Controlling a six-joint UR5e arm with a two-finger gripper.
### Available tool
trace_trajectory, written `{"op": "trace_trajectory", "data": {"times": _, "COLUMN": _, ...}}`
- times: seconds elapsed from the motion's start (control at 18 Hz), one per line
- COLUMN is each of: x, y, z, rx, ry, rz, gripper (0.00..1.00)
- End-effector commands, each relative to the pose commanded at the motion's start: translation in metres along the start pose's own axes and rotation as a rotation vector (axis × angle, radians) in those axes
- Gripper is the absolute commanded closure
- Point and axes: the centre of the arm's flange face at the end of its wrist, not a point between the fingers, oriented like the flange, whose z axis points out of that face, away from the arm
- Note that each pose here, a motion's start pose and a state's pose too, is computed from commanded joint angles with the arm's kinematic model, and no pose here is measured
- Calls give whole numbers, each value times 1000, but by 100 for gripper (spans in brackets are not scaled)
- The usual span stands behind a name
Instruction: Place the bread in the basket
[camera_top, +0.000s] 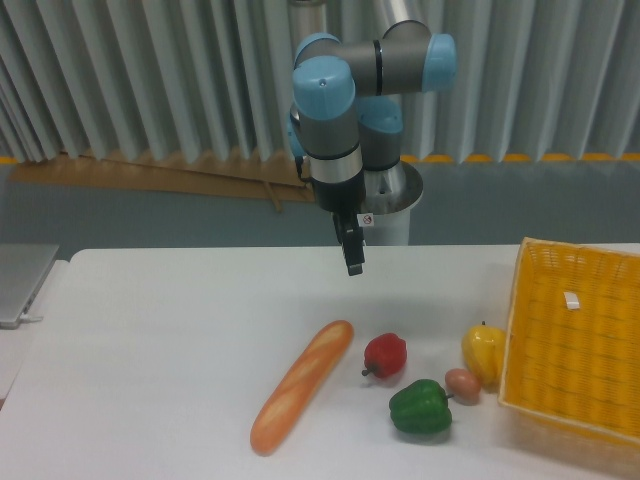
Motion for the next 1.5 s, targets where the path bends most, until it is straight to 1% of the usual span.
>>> {"op": "trace_trajectory", "data": {"times": 1.5, "x": 1, "y": 1, "z": 4, "rx": -4, "ry": 6, "rz": -2, "gripper": 0}}
